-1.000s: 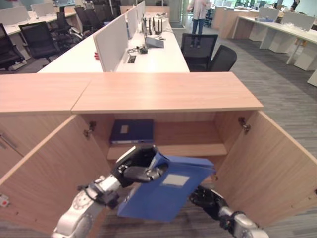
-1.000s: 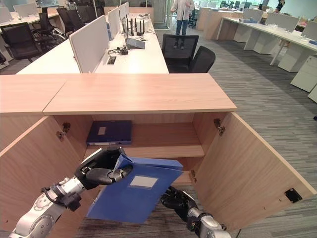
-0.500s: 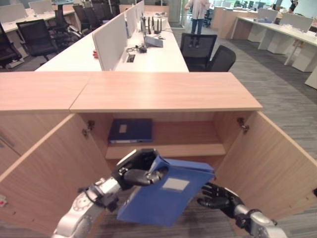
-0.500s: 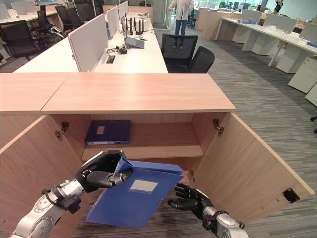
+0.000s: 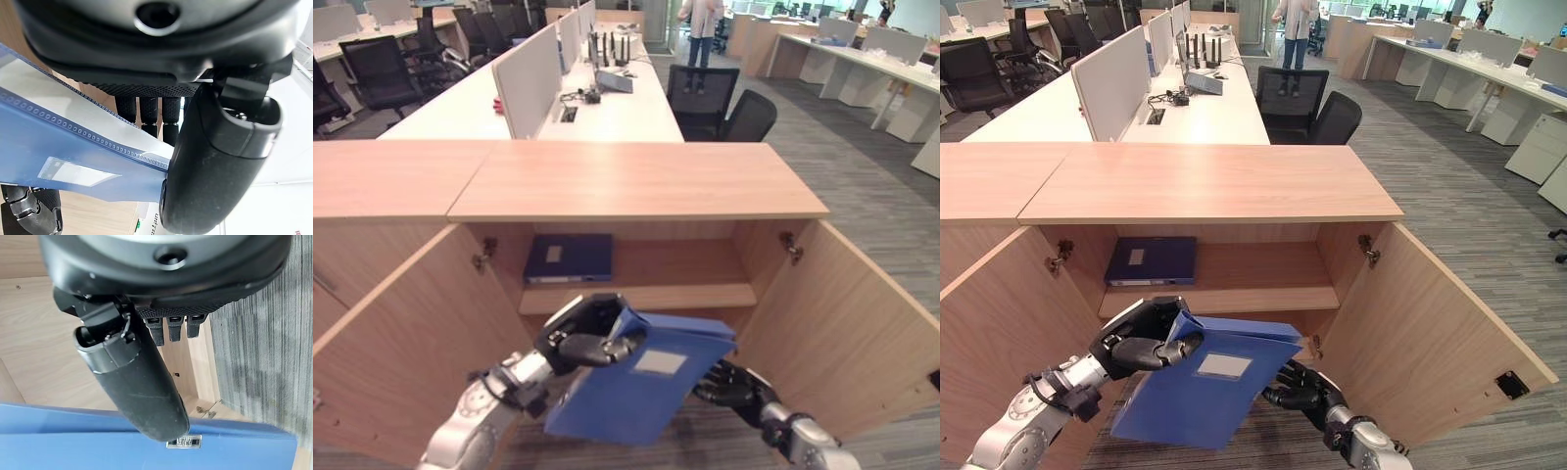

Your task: Put the empty folder in the office cabinet

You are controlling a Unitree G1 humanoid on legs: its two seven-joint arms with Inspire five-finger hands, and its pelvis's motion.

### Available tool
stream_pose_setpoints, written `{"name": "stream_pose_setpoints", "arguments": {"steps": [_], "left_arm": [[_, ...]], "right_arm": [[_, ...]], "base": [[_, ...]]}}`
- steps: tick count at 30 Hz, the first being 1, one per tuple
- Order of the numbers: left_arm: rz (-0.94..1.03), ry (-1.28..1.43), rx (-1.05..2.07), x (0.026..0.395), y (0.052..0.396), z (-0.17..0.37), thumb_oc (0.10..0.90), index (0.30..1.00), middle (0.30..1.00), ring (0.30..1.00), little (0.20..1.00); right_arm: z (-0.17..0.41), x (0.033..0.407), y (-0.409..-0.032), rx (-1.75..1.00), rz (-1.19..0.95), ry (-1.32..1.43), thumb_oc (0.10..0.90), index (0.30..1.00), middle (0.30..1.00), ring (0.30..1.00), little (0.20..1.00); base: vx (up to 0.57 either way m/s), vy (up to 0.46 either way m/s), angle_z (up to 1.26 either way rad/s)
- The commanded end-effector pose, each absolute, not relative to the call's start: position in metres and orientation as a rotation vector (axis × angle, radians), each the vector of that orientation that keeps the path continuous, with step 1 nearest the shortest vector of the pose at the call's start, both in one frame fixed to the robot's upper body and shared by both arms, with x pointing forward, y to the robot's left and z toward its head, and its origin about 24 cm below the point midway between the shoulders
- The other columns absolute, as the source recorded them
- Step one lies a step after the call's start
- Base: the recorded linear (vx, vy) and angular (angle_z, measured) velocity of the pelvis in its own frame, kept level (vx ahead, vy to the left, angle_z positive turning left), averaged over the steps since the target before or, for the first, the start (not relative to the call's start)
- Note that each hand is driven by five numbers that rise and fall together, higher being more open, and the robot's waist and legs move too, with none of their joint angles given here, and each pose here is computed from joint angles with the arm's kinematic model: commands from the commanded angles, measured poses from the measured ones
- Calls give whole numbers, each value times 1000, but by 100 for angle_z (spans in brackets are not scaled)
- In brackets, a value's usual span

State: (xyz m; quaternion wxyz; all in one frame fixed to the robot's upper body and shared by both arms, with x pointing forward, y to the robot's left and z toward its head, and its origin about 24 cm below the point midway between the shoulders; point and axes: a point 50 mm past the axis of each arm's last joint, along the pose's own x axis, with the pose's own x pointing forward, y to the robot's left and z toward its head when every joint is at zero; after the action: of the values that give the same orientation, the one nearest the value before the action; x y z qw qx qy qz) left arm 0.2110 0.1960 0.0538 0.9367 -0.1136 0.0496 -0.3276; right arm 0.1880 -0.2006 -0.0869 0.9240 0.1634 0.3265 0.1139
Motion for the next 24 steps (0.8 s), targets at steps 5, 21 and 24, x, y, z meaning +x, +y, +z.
{"name": "stream_pose_setpoints", "arguments": {"steps": [5,21,24], "left_arm": [[-742,-197,-275,236,177,99,400,300,300,300,300],[-754,-204,-235,236,177,99,400,300,300,300,300],[-733,-191,-237,236,182,97,400,300,300,300,300]], "right_arm": [[-34,243,-173,448,377,359,800,900,900,900,900],[-8,250,-176,417,427,243,800,900,900,900,900],[-7,252,-202,396,307,220,800,900,900,900,900]], "base": [[0,0,0],[0,0,0],[0,0,0]]}}
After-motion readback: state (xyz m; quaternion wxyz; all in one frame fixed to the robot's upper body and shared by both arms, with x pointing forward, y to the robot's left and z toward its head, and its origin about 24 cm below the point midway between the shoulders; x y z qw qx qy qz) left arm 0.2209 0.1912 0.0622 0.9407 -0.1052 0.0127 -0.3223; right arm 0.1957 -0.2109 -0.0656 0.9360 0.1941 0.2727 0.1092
